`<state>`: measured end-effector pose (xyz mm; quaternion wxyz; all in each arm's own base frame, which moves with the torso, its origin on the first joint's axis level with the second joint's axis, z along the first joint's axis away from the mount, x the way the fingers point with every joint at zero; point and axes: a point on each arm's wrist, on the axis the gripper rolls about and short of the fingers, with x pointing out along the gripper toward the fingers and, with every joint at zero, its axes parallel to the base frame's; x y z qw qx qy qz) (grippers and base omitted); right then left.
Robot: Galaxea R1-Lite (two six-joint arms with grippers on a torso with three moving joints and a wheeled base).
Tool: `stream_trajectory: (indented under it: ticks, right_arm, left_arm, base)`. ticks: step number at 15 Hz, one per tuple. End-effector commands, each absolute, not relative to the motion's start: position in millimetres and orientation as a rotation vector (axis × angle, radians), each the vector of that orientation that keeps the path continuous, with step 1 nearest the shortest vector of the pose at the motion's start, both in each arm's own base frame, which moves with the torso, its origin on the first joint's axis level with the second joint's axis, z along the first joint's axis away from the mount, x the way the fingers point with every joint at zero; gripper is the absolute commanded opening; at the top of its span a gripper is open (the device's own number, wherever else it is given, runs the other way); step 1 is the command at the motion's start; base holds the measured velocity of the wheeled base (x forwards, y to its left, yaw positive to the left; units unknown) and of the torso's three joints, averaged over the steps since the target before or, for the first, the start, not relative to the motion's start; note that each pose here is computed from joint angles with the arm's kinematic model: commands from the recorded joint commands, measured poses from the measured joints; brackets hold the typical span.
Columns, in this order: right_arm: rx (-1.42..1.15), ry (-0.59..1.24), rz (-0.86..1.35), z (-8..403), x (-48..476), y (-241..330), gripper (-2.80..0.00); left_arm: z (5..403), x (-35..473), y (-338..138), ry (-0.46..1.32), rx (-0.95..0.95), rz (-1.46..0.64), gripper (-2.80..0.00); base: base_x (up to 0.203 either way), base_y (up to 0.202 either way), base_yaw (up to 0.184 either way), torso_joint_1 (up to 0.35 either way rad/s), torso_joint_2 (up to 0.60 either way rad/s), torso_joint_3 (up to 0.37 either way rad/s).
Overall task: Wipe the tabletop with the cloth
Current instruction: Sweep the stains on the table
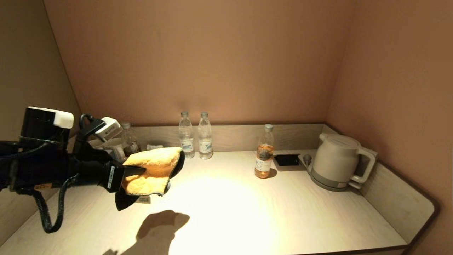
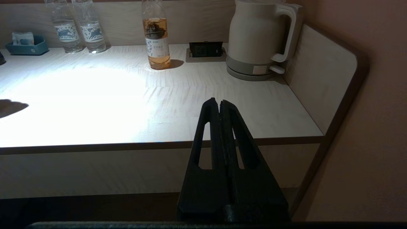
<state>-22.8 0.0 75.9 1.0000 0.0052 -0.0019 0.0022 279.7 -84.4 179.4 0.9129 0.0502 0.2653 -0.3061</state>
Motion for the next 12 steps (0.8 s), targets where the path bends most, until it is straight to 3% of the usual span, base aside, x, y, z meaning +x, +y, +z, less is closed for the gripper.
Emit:
stream_trajectory:
  ticks: [1,5,12]
  right_arm:
    - [0.011,-0.005,0.005,76.0,-22.8,0.0,-2.8]
    - [0.011,-0.005,0.005,76.0,-22.8,0.0,-2.8]
    - [0.011,-0.006,0.005,76.1,-22.8,0.0,-2.8]
  left_arm:
    - [124.3,327.0,-101.2,0.679,0.08,-0.616,-2.8]
    - [82.0,372.9,-142.1,0.65,0.071,-0.57,-2.8]
    - [52.2,385.2,-163.3,0.683,0.089,-0.578,-2.8]
  base:
    - [0.0,0.0,0.0,0.0,0.0,0.0]
    - [0.0,0.0,0.0,0.0,0.0,0.0]
    - [0.0,0.0,0.0,0.0,0.0,0.0]
